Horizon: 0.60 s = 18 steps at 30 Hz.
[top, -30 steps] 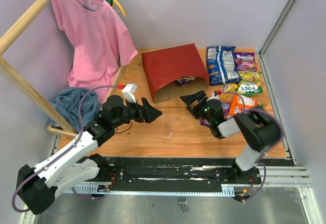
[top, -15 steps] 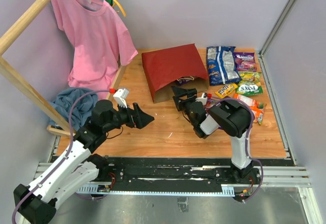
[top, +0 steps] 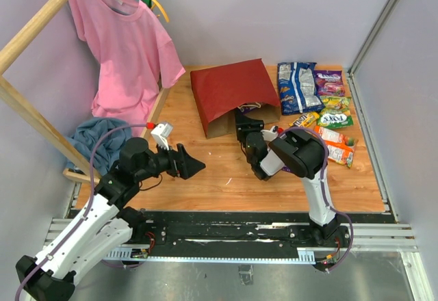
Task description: Take the snacks out of the paper bag
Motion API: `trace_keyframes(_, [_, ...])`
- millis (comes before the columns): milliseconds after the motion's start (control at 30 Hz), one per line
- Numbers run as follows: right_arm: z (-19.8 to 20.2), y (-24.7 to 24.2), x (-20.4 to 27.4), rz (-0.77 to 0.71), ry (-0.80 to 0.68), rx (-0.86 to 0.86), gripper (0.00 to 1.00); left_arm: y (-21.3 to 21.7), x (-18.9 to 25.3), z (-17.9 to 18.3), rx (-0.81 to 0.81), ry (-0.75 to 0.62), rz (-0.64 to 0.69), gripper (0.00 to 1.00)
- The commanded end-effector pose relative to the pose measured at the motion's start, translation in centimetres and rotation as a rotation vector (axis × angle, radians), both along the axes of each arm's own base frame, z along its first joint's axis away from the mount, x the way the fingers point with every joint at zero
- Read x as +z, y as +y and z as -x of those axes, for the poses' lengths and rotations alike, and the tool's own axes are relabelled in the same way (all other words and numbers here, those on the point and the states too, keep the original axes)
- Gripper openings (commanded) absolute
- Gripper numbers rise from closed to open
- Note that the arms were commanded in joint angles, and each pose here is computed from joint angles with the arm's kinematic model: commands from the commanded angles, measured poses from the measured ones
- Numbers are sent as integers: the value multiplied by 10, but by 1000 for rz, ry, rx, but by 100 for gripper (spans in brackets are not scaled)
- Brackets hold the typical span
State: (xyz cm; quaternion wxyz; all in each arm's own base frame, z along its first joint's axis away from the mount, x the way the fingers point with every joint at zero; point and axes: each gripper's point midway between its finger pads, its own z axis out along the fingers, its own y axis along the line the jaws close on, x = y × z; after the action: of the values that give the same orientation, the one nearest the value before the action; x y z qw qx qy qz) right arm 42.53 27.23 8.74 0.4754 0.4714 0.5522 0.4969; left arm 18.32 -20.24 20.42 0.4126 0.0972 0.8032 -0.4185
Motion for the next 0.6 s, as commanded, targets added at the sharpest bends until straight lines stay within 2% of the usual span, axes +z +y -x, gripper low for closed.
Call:
trace_keyframes(0, [-14,-3,-1,-6,-19,-65,49,-1,6,5,-32,-19,8,93])
trace_keyframes(400, [-40,-7,8,-9,-26,-147,51,-2,7,7,-42,-22,13,93])
trace_keyframes(567, [-50,-7,-4,-6,27,-176,50,-2,7,7,-44,-20,11,93])
